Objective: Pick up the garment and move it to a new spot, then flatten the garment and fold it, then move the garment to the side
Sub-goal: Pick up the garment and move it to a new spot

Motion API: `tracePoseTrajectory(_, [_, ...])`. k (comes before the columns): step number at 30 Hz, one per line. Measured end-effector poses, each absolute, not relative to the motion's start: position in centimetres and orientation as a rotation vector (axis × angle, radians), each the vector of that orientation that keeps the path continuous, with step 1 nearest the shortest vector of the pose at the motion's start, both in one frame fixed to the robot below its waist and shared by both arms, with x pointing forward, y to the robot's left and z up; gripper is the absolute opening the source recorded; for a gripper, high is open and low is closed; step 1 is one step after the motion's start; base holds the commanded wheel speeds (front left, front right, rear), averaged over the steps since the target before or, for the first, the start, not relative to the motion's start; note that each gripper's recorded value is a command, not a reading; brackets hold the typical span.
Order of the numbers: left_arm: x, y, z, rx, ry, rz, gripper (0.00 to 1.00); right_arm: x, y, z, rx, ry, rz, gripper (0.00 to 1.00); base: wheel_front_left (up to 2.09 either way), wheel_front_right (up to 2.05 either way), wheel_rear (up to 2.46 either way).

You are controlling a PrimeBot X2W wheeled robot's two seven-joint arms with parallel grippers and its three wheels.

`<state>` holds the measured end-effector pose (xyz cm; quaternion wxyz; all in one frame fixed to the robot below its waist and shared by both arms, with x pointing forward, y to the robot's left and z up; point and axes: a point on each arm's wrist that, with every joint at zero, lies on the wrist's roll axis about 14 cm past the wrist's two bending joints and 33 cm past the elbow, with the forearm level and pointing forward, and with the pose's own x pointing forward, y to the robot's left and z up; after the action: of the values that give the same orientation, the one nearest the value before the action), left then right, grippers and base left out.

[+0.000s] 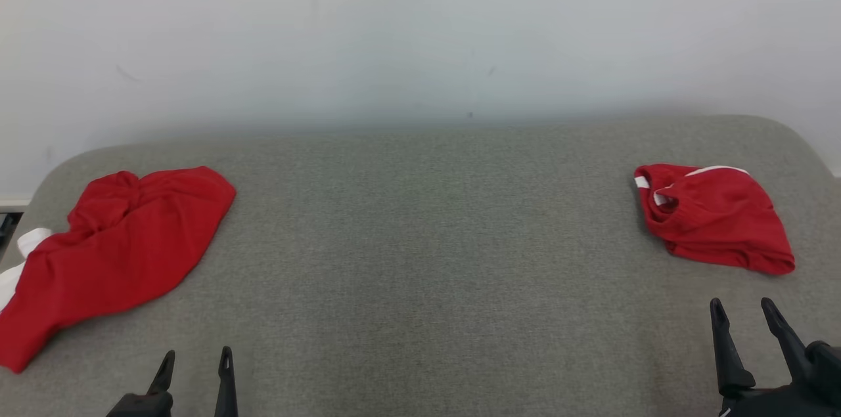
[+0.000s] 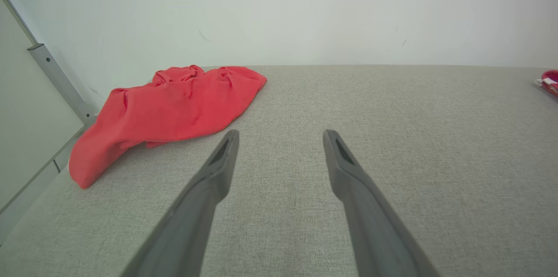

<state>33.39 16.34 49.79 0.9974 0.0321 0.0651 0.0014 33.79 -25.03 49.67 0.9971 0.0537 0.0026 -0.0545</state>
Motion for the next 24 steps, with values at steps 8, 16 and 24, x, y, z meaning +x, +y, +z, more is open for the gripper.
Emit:
tracePoseTrajectory(8, [32.7,18.5,50.3,0.064,0.119,0.071,1.0,35.1,-22.3,49.6,0.11,0.014,-0.032,1.0,0.0,0.0,0.0])
tracePoseTrajectory(16, [30.2,22.3,50.3,0.054,0.123,0.197,1.0,37.5,-18.1,49.7,0.107,0.033,0.093,1.0,0.0,0.0,0.0])
tracePoseTrajectory(24, [28.2,24.8,50.7,0.043,0.111,0.293,1.0,39.0,-14.6,49.8,0.1,0.042,0.192,1.0,0.0,0.0,0.0])
